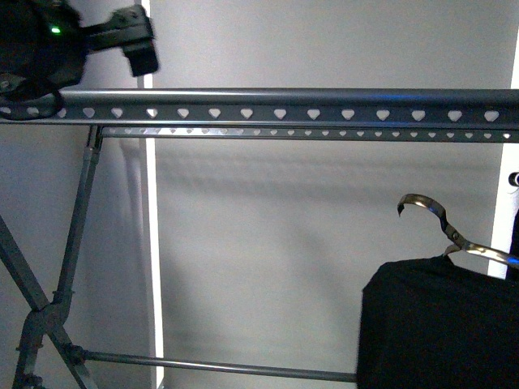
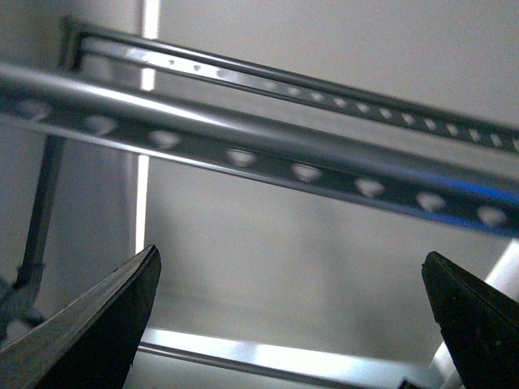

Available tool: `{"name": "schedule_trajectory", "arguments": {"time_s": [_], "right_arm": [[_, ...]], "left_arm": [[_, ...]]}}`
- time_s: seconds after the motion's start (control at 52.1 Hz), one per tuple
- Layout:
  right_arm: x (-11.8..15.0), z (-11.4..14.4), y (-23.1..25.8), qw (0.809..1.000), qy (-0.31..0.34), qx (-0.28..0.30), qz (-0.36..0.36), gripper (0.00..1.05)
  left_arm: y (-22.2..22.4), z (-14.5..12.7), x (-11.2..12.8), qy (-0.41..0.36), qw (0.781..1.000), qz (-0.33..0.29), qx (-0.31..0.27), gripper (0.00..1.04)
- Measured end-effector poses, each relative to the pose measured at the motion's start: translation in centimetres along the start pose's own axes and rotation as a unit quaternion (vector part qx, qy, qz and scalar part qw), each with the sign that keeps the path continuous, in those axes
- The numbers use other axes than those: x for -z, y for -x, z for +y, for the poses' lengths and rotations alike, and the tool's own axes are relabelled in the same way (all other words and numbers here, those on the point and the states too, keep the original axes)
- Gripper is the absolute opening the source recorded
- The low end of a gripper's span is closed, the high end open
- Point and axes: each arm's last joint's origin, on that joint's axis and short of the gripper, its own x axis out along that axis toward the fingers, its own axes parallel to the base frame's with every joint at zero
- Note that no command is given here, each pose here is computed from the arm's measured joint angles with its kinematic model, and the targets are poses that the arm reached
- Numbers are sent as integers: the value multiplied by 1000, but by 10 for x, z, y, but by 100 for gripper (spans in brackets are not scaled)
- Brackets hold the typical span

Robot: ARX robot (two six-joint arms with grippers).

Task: Hang clothes on hanger

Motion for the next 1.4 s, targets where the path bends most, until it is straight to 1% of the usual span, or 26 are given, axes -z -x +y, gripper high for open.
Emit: {"name": "schedule_trajectory", "arguments": {"time_s": [0.019,0.077,0.154,0.173,0.211,0.23,0.25,0.269,0.326,0.346,0.384,0.461,0.48,0.518,0.538,0.557,0.576,0.672,0.768,0.883,0.921,1.017,1.094,1.171,1.267,1.401], "right_arm": [[-1,0,0,1000,-11,-1,-1,3],[-9,-2,2,999,-45,-6,-10,3],[-22,-5,6,995,-92,-8,-25,3],[-25,-5,7,995,-94,-8,-27,3],[-30,-6,8,993,-117,-8,-33,3],[-35,-7,9,991,-130,-8,-38,3],[-44,-8,10,987,-153,-12,-47,3],[-48,-9,10,986,-159,-12,-51,3],[-61,-13,9,978,-198,-14,-63,3],[-68,-16,9,974,-216,-13,-71,3],[-77,-20,8,966,-245,-12,-79,3],[-94,-26,9,950,-295,-11,-98,3],[-97,-27,9,947,-306,-10,-100,3],[-102,-27,9,942,-319,-10,-103,3],[-104,-27,9,941,-322,-11,-104,3],[-108,-27,8,938,-328,-12,-106,3],[-109,-27,8,937,-333,-13,-107,3],[-125,-22,4,927,-357,-25,-114,3],[-135,-14,1,921,-368,-42,-119,3],[-138,-7,-1,926,-356,-48,-113,3],[-138,-4,-1,931,-345,-49,-108,3],[-134,16,3,953,-283,-57,-88,3],[-131,25,8,963,-249,-59,-79,3],[-127,32,15,975,-198,-60,-76,3],[-124,33,21,980,-167,-78,-78,3],[-121,27,25,979,-159,-95,-81,3]], "left_arm": [[0,3,-1,6,1000,-1,-6,98],[-1,14,-1,66,997,11,-25,98],[0,20,0,117,993,24,-21,98],[0,20,0,126,991,26,-19,98],[3,20,1,118,992,43,-20,94],[7,20,2,107,992,56,-21,91],[16,20,7,76,995,67,-20,85],[23,19,10,56,996,71,-18,82],[46,19,19,0,998,70,-8,71],[58,20,24,-25,997,67,0,66],[73,21,30,-50,997,62,9,59],[100,28,44,-77,995,58,13,44],[108,32,52,-81,995,60,10,39],[119,37,63,-88,994,67,7,32],[121,38,65,-89,994,69,6,30],[129,42,74,-92,993,75,3,25],[131,43,77,-92,993,77,2,23],[157,52,97,-97,991,89,3,3],[179,64,106,-101,991,85,7,4],[197,68,115,-101,991,85,2,4],[204,69,119,-101,991,87,3,4],[219,71,128,-101,991,90,3,4],[227,72,131,-101,991,90,4,4],[236,73,134,-101,991,87,4,4],[248,75,139,-101,991,85,4,4],[261,76,143,-101,991,86,4,4]]}}
